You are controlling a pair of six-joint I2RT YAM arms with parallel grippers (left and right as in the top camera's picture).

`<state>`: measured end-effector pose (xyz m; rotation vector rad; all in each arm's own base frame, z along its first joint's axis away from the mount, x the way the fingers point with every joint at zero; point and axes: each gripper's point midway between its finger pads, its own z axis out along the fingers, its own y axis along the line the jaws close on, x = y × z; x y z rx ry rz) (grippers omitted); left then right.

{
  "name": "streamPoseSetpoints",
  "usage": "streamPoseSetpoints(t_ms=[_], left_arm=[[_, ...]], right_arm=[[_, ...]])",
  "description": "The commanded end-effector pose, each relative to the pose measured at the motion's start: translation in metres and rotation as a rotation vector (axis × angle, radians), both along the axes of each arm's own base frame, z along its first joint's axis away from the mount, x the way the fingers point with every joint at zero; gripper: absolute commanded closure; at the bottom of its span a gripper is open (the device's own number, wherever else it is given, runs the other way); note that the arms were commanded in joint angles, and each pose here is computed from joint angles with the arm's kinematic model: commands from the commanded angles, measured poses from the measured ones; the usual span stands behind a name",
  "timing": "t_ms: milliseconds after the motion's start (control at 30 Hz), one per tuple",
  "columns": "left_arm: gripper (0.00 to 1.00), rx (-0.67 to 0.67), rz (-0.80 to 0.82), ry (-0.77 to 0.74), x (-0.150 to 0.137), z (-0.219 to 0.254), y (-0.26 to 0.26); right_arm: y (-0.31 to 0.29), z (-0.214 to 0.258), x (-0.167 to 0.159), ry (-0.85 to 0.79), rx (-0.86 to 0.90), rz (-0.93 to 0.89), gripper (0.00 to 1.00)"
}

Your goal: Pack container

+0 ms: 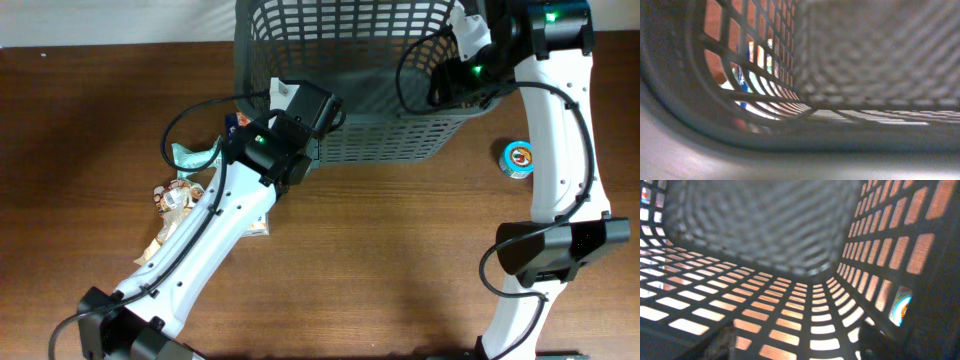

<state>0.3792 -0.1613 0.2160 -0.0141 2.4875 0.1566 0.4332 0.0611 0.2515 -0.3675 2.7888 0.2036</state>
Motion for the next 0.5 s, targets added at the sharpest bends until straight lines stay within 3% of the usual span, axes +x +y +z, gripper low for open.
streamPoseSetpoints(t_ms=[0, 100, 267, 300, 467], left_arm=[[0.24, 0.009, 0.008, -0.021, 0.005, 0.007, 0.004], [0.14, 0.013, -0.006, -0.017, 0.005, 0.007, 0.003], [0.13, 0.013, -0.006, -0.017, 0.005, 0.007, 0.003], [0.07, 0.013, -0.006, -0.018, 0.005, 0.007, 0.003], [0.0, 0.012, -0.006, -0.02, 0.005, 0.008, 0.003]], right_arm=[[-0.001, -0.001, -0.001, 0.005, -0.006, -0.007, 0.25], [0.001, 0.001, -0.001, -0.004, -0.002, -0.004, 0.19], [0.016, 0.01, 0.0, -0.036, 0.039, 0.044, 0.18], [0.019, 0.012, 0.0, -0.045, 0.044, 0.05, 0.18], [0.037, 0.033, 0.0, -0.107, 0.07, 0.092, 0.14]])
